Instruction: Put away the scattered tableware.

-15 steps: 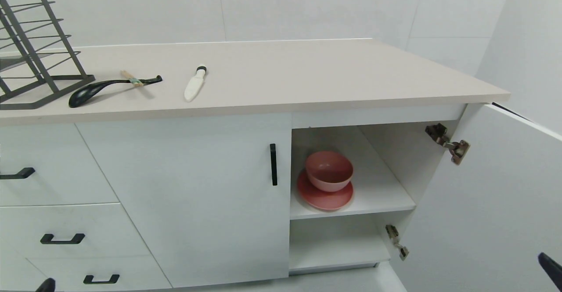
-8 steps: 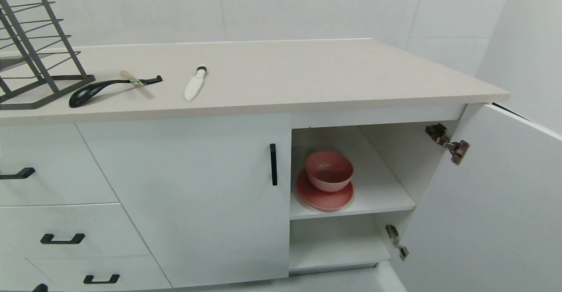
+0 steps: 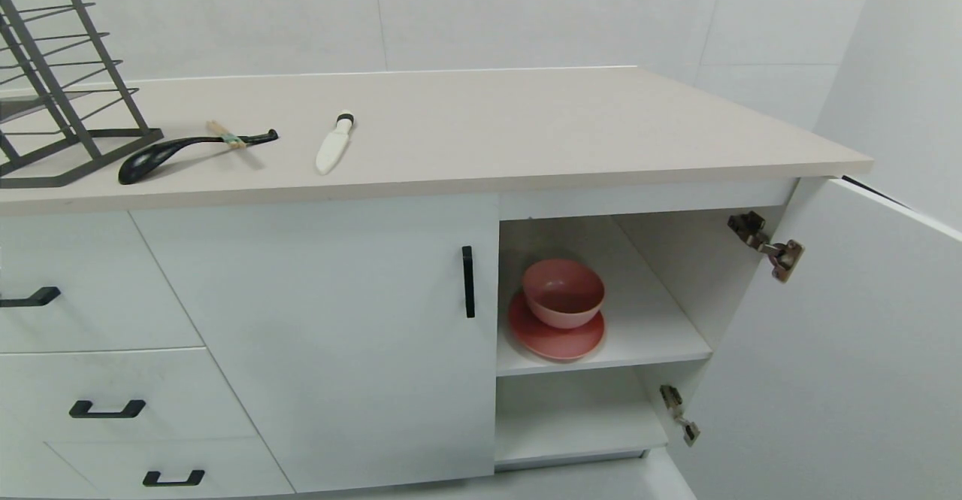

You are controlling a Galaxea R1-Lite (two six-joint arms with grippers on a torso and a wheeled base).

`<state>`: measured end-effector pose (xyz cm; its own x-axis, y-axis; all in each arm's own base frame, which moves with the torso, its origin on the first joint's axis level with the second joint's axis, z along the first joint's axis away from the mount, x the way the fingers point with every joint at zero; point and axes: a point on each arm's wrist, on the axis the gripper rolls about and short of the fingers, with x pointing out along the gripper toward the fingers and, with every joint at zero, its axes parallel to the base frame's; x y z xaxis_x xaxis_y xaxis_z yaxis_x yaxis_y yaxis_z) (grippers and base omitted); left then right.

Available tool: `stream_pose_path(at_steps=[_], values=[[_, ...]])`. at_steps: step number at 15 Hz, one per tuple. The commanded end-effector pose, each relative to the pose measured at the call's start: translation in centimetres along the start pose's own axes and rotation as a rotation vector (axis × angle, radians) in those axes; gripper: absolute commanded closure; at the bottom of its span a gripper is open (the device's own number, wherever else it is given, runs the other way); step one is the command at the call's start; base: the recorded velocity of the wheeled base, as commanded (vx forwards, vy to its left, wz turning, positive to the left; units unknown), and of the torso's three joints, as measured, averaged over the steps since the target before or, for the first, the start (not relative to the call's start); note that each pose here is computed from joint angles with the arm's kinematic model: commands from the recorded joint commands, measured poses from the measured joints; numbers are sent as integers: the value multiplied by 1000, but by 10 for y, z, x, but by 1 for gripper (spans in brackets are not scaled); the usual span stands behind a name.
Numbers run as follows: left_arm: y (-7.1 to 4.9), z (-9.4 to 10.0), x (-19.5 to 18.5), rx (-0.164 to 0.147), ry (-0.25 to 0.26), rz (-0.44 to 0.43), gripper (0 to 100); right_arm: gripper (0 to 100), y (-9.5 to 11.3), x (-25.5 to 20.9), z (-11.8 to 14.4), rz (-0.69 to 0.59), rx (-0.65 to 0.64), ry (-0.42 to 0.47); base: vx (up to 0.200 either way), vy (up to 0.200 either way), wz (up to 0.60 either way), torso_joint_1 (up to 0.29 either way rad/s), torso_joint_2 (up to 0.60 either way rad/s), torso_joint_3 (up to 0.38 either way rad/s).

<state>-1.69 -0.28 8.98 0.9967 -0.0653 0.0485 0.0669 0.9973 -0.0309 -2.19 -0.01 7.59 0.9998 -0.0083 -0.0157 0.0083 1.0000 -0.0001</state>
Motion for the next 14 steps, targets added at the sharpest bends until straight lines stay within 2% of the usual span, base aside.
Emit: stream_pose_path(at_steps=[1,2,3,4,5,11,14], values=[[0,-6,-1,-3,47,6,0,0,0,-1,0,2,5,-11,0,0,0,0,0,0],[0,-9,-1,-5,68,8,0,0,0,-1,0,2,3,-11,0,0,0,0,0,0],[0,-8,-1,2,65,18,0,0,0,-1,0,2,5,-11,0,0,0,0,0,0],[1,-11,-2,6,96,62,0,0,0,-1,0,2,3,-11,0,0,0,0,0,0],[2,-14,-2,2,117,70,0,0,0,-1,0,2,3,-11,0,0,0,0,0,0],[2,-13,-2,6,108,68,0,0,0,-1,0,1,3,-11,0,0,0,0,0,0],[2,-13,-2,7,108,70,0,0,0,-1,0,1,3,-11,-200,0,0,7,2,-1]])
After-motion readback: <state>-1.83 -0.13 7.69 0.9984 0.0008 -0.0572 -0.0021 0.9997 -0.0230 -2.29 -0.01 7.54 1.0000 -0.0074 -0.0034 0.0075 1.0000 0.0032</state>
